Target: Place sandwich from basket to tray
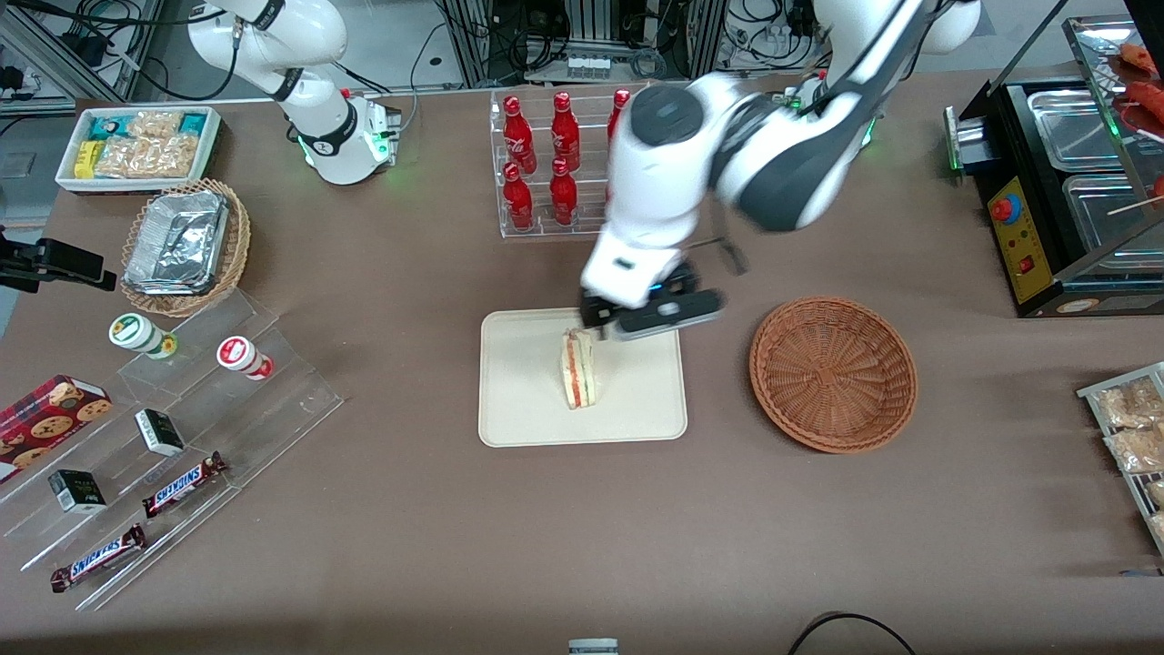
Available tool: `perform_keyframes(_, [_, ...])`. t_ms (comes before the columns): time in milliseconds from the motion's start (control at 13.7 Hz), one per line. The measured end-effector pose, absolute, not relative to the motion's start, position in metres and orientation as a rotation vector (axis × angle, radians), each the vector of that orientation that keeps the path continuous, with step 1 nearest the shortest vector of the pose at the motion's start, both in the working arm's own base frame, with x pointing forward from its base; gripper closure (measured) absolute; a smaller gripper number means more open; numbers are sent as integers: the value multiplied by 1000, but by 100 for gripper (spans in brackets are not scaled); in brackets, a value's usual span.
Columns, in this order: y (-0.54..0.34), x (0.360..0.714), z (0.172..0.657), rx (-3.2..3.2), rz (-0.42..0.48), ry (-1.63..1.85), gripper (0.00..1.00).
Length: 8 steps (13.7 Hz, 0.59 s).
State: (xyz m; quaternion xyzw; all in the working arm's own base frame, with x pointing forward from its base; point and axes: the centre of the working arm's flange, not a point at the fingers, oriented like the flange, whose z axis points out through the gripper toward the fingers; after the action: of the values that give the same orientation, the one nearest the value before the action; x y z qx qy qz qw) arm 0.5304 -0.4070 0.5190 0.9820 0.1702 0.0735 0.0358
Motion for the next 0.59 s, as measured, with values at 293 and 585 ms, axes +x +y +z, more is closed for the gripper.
perform_keyframes(293, [-301, 539, 567, 3058, 156, 623, 0])
perform_keyframes(585, [-207, 554, 578, 3136, 80, 457, 0])
